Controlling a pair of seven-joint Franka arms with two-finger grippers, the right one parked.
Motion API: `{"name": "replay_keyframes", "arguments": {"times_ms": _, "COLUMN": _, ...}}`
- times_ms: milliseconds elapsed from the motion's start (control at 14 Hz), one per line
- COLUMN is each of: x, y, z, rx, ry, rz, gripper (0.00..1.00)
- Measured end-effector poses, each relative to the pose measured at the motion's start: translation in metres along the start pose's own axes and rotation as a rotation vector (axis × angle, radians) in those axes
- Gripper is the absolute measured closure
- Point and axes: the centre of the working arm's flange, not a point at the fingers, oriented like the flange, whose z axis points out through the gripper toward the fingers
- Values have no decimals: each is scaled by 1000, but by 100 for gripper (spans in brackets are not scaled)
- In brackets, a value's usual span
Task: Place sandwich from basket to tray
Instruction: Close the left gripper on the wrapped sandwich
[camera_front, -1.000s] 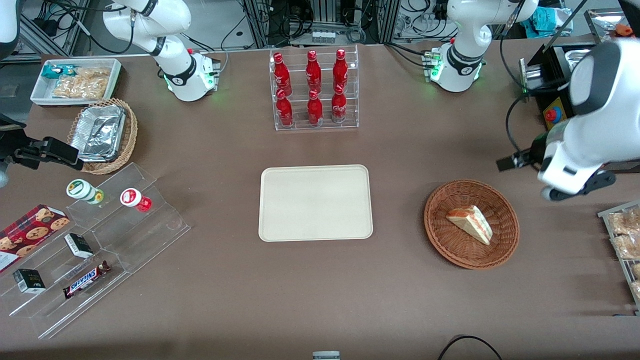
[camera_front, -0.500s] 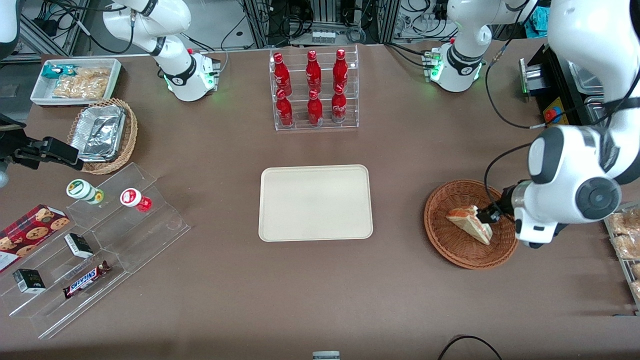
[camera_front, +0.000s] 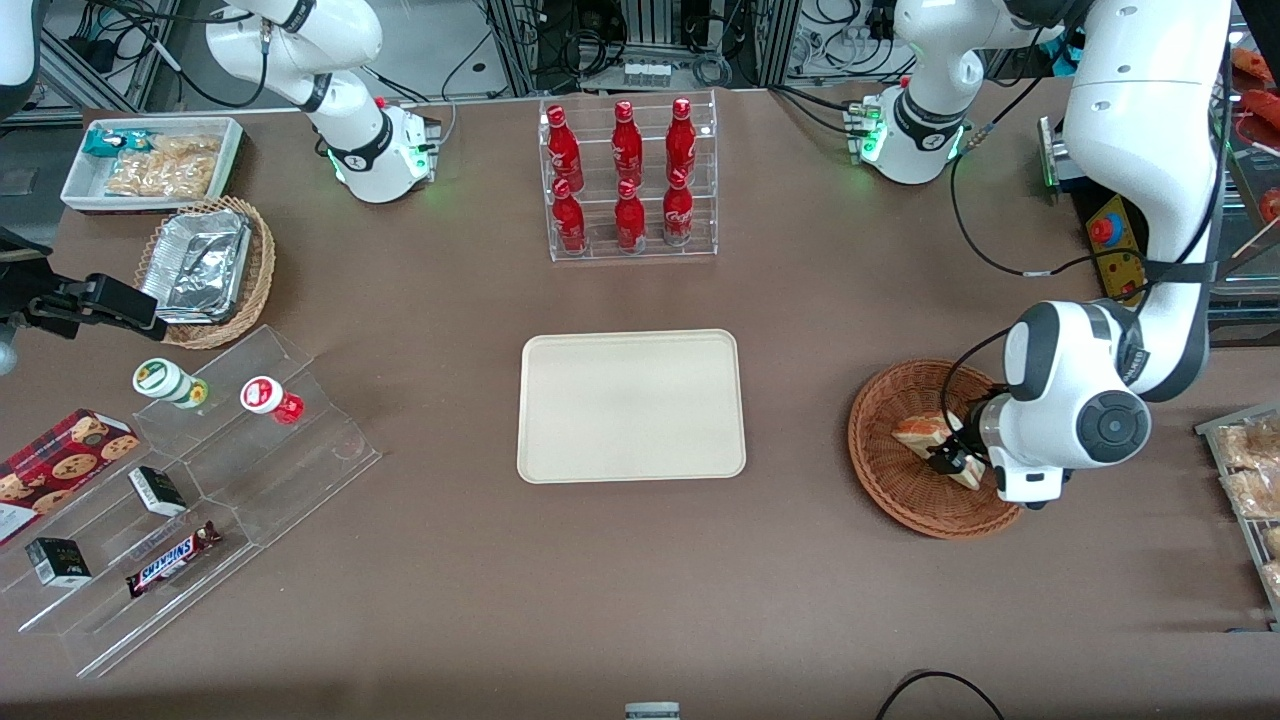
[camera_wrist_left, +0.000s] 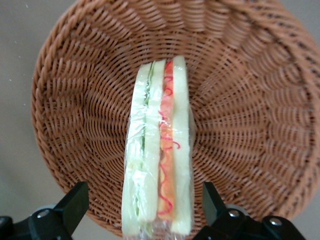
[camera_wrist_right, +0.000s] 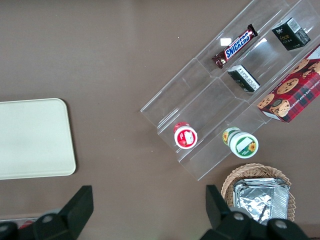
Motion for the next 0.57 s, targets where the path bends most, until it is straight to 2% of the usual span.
{"name": "replay_keyframes", "arguments": {"times_ms": 286, "x": -1, "y": -6, "z": 24, "rx": -8, "ry": 6, "rz": -11, "gripper": 3}}
{"name": "replay_keyframes", "arguments": {"times_ms": 357, "x": -1, "y": -7, "z": 26, "rx": -9, "ry": 7, "rz": -13, "gripper": 11}}
{"name": "replay_keyframes", "arguments": {"times_ms": 500, "x": 0, "y": -6, "z": 24, "rx": -14, "ry": 11, "rz": -15, "gripper": 35}}
{"name": "replay_keyframes", "arguments": {"times_ms": 571, "x": 0, "y": -5, "z": 18, "rx": -23, "ry": 18, "rz": -17, "gripper": 44}}
